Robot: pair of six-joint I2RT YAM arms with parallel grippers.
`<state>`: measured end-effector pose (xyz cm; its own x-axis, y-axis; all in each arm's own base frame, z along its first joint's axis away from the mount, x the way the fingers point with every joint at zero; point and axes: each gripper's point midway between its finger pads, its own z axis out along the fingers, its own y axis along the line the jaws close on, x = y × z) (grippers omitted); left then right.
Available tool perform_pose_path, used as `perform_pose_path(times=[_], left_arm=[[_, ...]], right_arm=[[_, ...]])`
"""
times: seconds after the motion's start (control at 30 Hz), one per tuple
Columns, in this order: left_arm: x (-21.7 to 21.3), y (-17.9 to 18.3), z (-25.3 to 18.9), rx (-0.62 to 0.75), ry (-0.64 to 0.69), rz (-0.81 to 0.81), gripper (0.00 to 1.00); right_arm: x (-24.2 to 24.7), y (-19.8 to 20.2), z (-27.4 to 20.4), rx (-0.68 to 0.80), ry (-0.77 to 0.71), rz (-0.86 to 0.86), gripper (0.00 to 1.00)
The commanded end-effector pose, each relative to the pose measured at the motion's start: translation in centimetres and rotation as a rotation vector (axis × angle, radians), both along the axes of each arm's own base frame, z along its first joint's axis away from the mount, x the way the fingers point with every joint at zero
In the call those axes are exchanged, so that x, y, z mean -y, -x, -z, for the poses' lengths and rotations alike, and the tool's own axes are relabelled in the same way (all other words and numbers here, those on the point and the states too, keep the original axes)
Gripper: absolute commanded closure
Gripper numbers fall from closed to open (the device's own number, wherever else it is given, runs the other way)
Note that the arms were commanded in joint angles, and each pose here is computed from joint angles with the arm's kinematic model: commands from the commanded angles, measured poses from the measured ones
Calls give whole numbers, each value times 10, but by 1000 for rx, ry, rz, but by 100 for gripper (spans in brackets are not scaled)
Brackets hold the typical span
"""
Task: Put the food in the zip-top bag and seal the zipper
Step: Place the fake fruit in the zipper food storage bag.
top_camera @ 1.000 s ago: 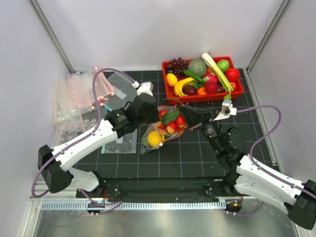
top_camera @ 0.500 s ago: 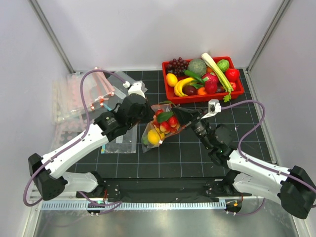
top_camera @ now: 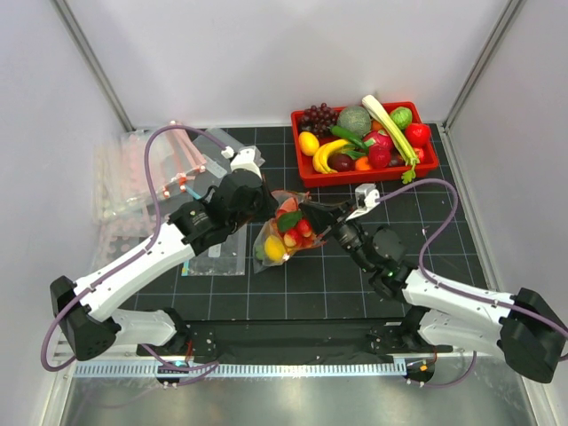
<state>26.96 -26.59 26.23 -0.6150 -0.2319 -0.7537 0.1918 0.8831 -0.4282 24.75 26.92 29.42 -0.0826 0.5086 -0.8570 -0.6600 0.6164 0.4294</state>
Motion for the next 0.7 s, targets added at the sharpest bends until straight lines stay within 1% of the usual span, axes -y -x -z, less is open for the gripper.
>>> perform_pose_path(times=[0.0,0.1,0.2,0.27,0.3,0.37,0.4,0.47,0.5,0.67], left_arm=[[1,-2,-19,42,30,18,99],[8,5,-22,27,53,63,100],[8,9,-29,35,72,79,100],[4,8,-34,53,71,63,100],[-1,9,-39,64,71,52,100],[-9,6,-45,82,55,24,99],[-11,6,-47,88,50,19,99],[-15,7,-46,93,36,12,99],[-16,7,-46,94,36,9,99],[-16,5,-37,89,12,14,100]], right_arm=[[0,-6,-28,81,-29,60,99],[-5,-17,-18,49,34,98,99],[-19,-19,-6,29,66,86,99],[-27,-21,1,29,118,104,99],[-38,-15,11,27,155,93,99],[-43,-16,14,44,210,134,99],[-55,-11,26,36,252,114,99],[-65,-10,27,28,273,118,99],[-72,-9,41,3,321,106,99],[-96,-6,52,-43,354,45,99]])
